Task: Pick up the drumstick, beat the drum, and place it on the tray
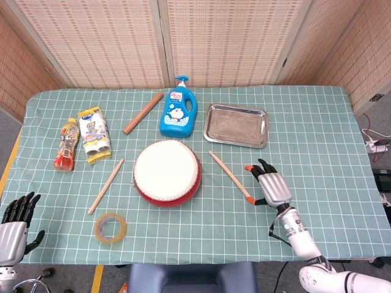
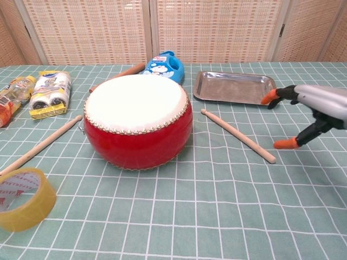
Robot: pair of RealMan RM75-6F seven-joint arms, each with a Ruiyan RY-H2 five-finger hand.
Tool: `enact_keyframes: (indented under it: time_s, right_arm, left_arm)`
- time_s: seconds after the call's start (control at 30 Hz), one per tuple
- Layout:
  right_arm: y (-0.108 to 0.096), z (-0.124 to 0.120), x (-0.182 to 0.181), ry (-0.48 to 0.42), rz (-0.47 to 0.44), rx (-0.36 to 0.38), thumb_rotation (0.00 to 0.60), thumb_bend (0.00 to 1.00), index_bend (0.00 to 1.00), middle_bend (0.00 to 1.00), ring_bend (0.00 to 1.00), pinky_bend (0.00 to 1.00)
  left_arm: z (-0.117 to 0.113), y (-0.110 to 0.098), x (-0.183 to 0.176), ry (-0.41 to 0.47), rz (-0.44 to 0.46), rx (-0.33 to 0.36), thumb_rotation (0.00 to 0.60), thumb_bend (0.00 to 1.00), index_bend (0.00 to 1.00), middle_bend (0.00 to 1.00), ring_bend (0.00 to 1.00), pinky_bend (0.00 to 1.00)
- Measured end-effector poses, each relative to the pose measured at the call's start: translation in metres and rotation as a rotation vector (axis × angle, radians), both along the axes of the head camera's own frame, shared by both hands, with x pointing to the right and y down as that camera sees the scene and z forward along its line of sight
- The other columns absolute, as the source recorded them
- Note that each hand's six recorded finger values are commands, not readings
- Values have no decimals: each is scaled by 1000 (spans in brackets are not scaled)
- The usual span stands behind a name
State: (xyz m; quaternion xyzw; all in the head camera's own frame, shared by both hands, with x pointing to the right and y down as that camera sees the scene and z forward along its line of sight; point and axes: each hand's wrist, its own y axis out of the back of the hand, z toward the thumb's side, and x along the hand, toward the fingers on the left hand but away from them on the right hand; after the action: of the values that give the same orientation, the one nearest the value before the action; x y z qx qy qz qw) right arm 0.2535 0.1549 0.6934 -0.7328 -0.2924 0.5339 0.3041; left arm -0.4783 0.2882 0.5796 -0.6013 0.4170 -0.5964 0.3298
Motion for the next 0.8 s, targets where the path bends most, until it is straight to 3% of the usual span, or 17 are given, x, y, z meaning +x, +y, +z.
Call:
enact_keyframes:
  time_s: [0.3, 0.8]
  right_arm:
    - [-9, 43, -19, 57, -15, -17, 527, 170, 175, 173, 0, 130]
    - [-23, 58, 7, 120, 27, -13, 528, 185, 175, 173, 0, 130]
  left_arm:
    - [5, 5, -6, -2, -16, -19, 600, 255, 7, 0, 5, 35]
    - [8, 4, -7, 1, -18, -23, 600, 256, 8, 0, 5, 34]
